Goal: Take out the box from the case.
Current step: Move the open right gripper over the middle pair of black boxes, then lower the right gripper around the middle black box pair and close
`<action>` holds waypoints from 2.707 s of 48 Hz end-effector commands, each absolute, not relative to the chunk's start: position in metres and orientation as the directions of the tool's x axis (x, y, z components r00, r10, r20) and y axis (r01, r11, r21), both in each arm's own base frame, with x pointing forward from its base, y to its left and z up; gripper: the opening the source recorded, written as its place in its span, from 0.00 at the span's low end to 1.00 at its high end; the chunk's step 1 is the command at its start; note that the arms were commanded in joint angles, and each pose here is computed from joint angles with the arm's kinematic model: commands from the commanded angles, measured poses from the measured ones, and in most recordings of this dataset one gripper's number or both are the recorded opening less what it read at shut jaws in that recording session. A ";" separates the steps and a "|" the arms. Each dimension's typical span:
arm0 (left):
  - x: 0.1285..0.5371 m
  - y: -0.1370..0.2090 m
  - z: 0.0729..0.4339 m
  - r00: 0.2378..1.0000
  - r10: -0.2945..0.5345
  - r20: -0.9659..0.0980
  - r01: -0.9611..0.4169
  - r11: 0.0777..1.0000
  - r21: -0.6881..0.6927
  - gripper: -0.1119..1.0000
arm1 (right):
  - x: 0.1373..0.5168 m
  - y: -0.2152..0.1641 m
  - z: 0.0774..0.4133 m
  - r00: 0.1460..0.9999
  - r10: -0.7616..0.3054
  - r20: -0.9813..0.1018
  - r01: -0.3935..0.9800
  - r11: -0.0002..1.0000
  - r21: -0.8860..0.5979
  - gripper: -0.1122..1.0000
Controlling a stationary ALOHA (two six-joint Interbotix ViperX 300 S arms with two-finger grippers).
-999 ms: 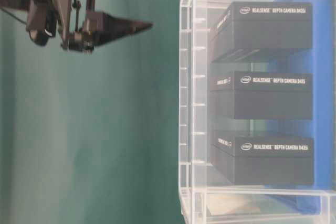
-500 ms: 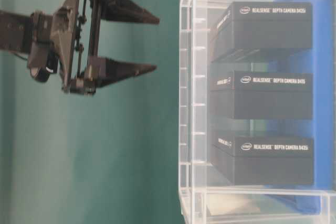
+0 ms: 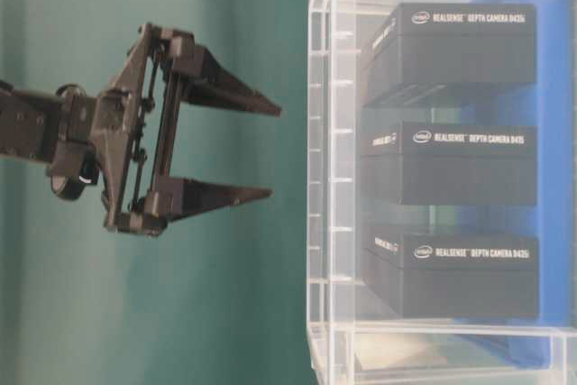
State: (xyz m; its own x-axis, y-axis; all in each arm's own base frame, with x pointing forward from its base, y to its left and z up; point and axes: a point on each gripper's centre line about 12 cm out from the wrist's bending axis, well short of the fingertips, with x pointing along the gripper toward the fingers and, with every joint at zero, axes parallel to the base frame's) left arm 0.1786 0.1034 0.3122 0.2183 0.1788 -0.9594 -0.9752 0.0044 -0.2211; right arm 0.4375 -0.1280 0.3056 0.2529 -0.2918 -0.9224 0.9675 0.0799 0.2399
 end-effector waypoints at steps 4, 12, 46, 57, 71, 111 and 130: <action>0.180 0.105 0.321 0.242 0.193 -0.951 -0.969 0.008 -0.245 0.99 | 0.448 -0.126 0.322 0.311 -0.282 -0.908 0.950 0.081 0.300 0.95; 0.180 0.105 0.321 0.243 0.193 -0.950 -0.969 0.008 -0.247 0.99 | 0.452 -0.126 0.317 0.304 -0.269 -0.914 0.953 0.073 0.295 0.95; 0.178 0.104 0.321 0.246 0.195 -0.949 -0.969 0.011 -0.249 0.99 | 0.450 -0.124 0.315 0.286 -0.250 -0.925 0.958 0.041 0.285 0.95; 0.178 0.104 0.321 0.247 0.193 -0.950 -0.968 0.011 -0.249 0.99 | 0.451 -0.125 0.314 0.289 -0.251 -0.924 0.957 0.042 0.288 0.95; 0.178 0.104 0.321 0.246 0.195 -0.949 -0.969 0.011 -0.249 0.99 | 0.452 -0.124 0.312 0.284 -0.249 -0.926 0.959 0.046 0.281 0.95; 0.178 0.104 0.321 0.243 0.193 -0.950 -0.969 0.008 -0.247 0.99 | 0.455 -0.123 0.281 0.236 -0.220 -0.947 0.972 0.042 0.232 0.95; 0.178 0.104 0.320 0.243 0.195 -0.950 -0.969 0.011 -0.245 0.99 | 0.454 -0.124 0.260 0.239 -0.204 -0.949 0.971 0.038 0.236 0.95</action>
State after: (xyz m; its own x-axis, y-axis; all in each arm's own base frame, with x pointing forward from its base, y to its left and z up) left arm 0.1772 0.1027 0.3137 0.2234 0.1816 -0.9577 -0.9742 0.0095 -0.2255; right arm 0.4546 -0.1227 0.2488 0.2052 -0.1970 -0.9587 0.9787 0.0393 0.2015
